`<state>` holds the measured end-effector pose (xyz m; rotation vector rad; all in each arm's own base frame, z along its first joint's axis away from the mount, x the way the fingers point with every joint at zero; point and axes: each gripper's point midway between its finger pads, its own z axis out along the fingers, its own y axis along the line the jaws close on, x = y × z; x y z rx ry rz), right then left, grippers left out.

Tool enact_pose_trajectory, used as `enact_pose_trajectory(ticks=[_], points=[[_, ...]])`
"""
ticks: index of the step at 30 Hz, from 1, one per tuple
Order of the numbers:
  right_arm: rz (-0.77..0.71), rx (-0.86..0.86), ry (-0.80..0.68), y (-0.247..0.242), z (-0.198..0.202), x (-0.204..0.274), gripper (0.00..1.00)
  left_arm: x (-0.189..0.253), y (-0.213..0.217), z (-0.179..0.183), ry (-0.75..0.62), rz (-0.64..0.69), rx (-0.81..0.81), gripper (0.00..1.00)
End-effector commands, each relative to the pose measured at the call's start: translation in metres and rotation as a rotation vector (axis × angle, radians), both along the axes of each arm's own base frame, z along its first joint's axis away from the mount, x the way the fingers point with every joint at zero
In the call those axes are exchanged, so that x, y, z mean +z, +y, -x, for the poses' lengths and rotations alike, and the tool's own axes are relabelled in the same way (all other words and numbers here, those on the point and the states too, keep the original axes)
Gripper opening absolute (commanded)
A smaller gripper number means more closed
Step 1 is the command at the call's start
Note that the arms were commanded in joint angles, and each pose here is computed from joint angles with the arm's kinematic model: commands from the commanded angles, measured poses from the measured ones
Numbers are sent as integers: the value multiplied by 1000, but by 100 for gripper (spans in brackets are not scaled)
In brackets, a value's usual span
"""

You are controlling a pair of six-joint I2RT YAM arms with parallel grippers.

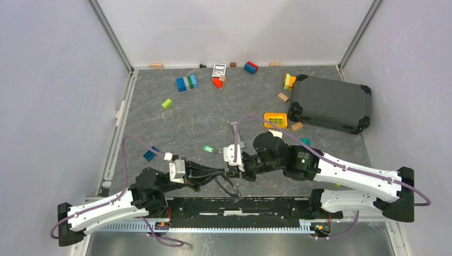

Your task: Remove the keys from the keyring

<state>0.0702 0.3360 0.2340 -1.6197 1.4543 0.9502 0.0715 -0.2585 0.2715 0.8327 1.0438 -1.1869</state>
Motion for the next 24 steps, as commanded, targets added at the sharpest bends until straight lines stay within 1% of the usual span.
enact_pose_trajectory(ticks=[1, 4, 6, 10, 12, 15, 17, 24], points=[[7, 61, 7, 1, 12, 0, 2, 32, 8, 2, -12, 125, 2, 2], [-13, 65, -5, 0, 13, 7, 8, 31, 8, 2, -10, 122, 2, 2], [-33, 60, -17, -2, 12, 13, 17, 31, 8, 2, -10, 124, 1, 2], [-95, 41, -49, -6, 10, 28, 28, 32, 8, 2, -11, 124, 0, 2], [-127, 17, -63, -7, 7, 35, 31, 32, 8, 3, -9, 124, -3, 2], [-172, -16, -77, -7, 3, 42, 32, 32, 8, 3, -9, 124, -7, 2], [-199, -26, -80, -5, 1, 45, 30, 33, 8, 4, -10, 128, -11, 2], [-240, -43, -70, 3, -2, 49, 30, 36, 8, 8, -14, 131, -29, 2]])
